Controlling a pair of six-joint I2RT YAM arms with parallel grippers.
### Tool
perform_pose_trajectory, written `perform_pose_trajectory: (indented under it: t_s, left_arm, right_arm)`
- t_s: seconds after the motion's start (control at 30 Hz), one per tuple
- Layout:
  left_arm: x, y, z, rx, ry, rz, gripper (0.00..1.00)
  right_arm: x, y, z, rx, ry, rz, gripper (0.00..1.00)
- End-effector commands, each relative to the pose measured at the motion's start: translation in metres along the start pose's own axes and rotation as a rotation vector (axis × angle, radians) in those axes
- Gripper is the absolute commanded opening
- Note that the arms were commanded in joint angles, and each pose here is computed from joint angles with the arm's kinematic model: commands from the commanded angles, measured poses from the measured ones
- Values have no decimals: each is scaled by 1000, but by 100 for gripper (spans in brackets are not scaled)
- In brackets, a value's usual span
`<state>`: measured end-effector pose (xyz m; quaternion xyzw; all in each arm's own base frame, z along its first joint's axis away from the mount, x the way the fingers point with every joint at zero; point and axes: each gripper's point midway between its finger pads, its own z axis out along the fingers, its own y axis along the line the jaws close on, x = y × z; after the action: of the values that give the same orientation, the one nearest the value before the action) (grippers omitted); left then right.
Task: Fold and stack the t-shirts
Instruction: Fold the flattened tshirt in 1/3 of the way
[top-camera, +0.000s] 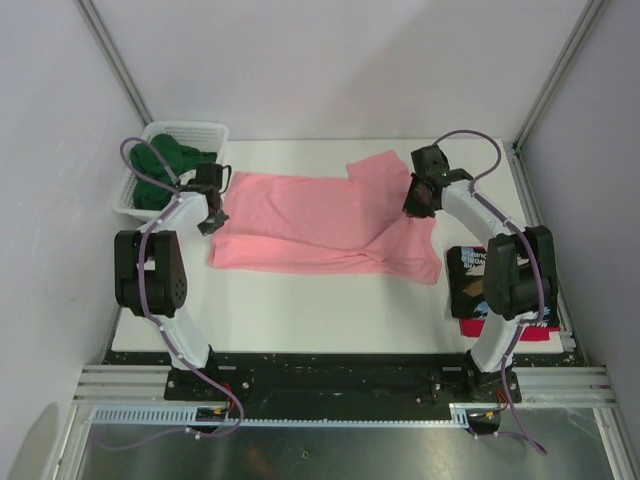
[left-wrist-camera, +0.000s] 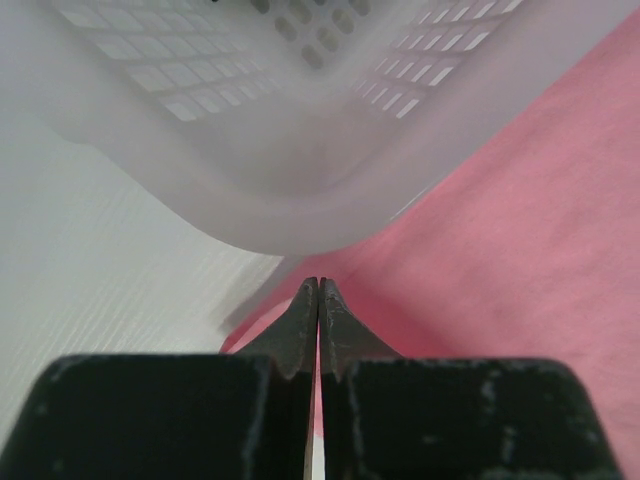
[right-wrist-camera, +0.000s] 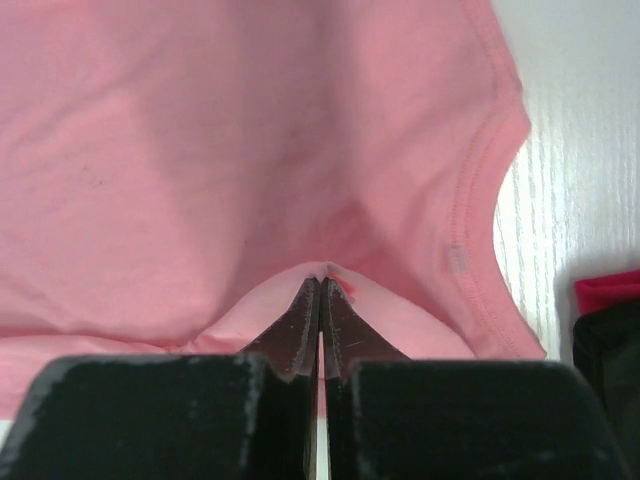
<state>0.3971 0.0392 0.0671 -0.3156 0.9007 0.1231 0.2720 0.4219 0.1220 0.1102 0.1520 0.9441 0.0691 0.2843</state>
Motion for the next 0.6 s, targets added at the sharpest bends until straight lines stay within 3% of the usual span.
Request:
perform_pose_trajectory:
  t_s: [0.0, 0.4, 0.57]
  left_arm:
    - [-25, -4, -7, 11, -63, -27, 0]
    - [-26, -5, -9, 21, -64, -35, 0]
    - [-31, -8, -12, 32, -75, -41, 0]
  right_arm:
    - [-20, 11, -7, 0, -48, -38, 0]
    - [-29, 40, -9, -13, -56, -106, 0]
    - [-23, 29, -5, 32, -46, -99, 0]
